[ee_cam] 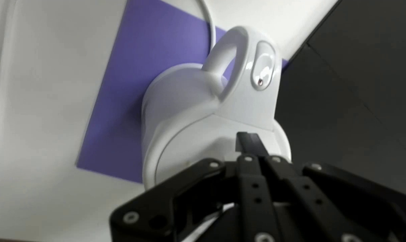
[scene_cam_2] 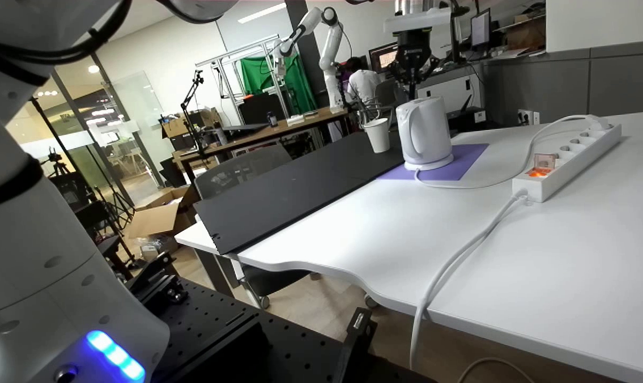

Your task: Pick up the electric kettle

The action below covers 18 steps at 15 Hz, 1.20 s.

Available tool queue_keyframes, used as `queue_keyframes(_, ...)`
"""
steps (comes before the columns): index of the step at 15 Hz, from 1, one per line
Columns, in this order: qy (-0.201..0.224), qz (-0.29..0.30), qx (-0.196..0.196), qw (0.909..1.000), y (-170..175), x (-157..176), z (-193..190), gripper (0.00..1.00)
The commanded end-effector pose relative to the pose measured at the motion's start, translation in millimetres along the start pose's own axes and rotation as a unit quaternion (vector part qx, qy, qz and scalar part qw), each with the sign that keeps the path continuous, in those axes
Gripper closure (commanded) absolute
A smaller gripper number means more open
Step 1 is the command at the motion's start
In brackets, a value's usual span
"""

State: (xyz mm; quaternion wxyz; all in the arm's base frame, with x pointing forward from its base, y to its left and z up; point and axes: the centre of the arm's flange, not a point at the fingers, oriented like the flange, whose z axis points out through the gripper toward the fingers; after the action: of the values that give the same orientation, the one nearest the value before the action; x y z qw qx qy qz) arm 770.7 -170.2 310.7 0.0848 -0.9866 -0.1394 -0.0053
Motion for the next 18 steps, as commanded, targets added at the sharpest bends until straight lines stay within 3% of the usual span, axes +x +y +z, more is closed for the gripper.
queue_keyframes(1, 0.044, 0.002, -0.036, 0.9984, -10.3, 5.1, -33.8, 0.74)
queue_keyframes(2, 0.047, 0.003, -0.041, 0.998, -11.2, 6.4, -42.0, 0.73)
queue_keyframes(13, 0.026, 0.051, -0.106, 0.9928, -19.4, -6.8, -111.1, 0.01)
queue_keyframes(18, -0.018, 0.095, -0.107, 0.9896, -27.9, -17.2, -126.5, 0.0)
